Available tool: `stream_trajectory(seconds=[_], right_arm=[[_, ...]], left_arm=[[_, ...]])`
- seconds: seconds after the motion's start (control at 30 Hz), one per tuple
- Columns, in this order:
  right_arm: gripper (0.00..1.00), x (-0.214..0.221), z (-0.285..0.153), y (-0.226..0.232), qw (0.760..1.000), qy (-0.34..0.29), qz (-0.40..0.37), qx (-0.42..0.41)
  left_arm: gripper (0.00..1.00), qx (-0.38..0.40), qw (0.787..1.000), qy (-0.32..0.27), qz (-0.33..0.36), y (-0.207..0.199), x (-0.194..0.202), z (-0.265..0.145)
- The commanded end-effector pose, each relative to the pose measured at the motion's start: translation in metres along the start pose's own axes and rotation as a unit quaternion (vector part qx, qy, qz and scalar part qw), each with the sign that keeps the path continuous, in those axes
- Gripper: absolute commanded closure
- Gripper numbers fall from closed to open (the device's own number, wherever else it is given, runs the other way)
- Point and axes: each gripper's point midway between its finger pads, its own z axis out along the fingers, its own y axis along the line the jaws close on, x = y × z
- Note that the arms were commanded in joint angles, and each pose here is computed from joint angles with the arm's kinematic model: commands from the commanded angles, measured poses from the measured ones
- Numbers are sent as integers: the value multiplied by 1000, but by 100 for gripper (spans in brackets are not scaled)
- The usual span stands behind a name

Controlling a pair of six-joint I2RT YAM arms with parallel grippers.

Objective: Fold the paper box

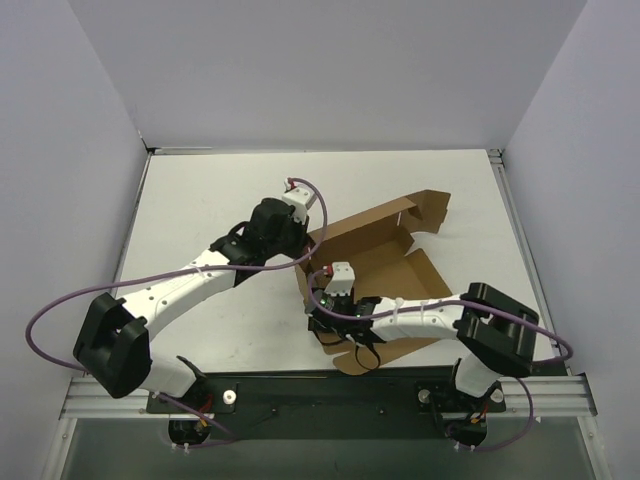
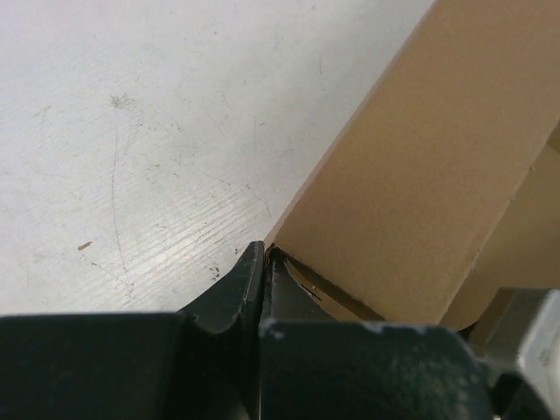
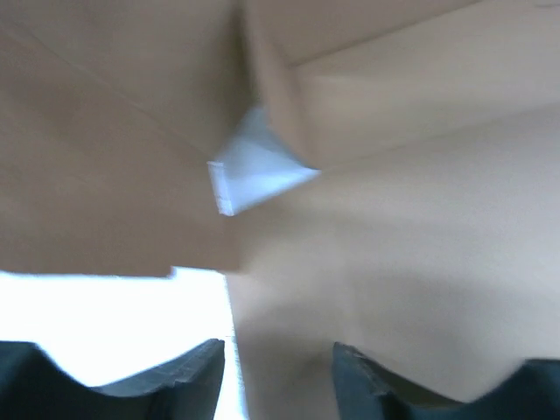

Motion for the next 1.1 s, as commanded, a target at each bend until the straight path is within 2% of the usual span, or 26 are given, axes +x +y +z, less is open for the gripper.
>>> stream_trajectory(seconds=[0.0, 0.2, 0.27, 0.43, 0.67, 0.87, 1.07], right_arm=[[43, -14, -26, -46, 997, -34, -14, 64], [29, -50, -66, -68, 993, -99, 24, 59], [28, -70, -76, -75, 989, -119, 67, 47], [27, -115, -90, -78, 977, -142, 159, -11], [25, -195, -115, -77, 930, -221, 278, -94], [26, -225, -113, -81, 901, -256, 328, -123], [27, -243, -92, -85, 893, -261, 343, -128]], left_arm=[[100, -22, 998, 50, 36, 4, 25, -1], [100, -20, 997, 42, 64, -3, 23, -2], [100, -19, 996, 39, 73, -7, 22, -3], [100, -23, 995, 35, 86, -8, 22, -4], [100, -27, 995, 32, 94, -10, 22, -6], [100, -32, 994, 29, 98, -9, 21, -6], [100, -32, 993, 26, 107, -12, 21, -8]])
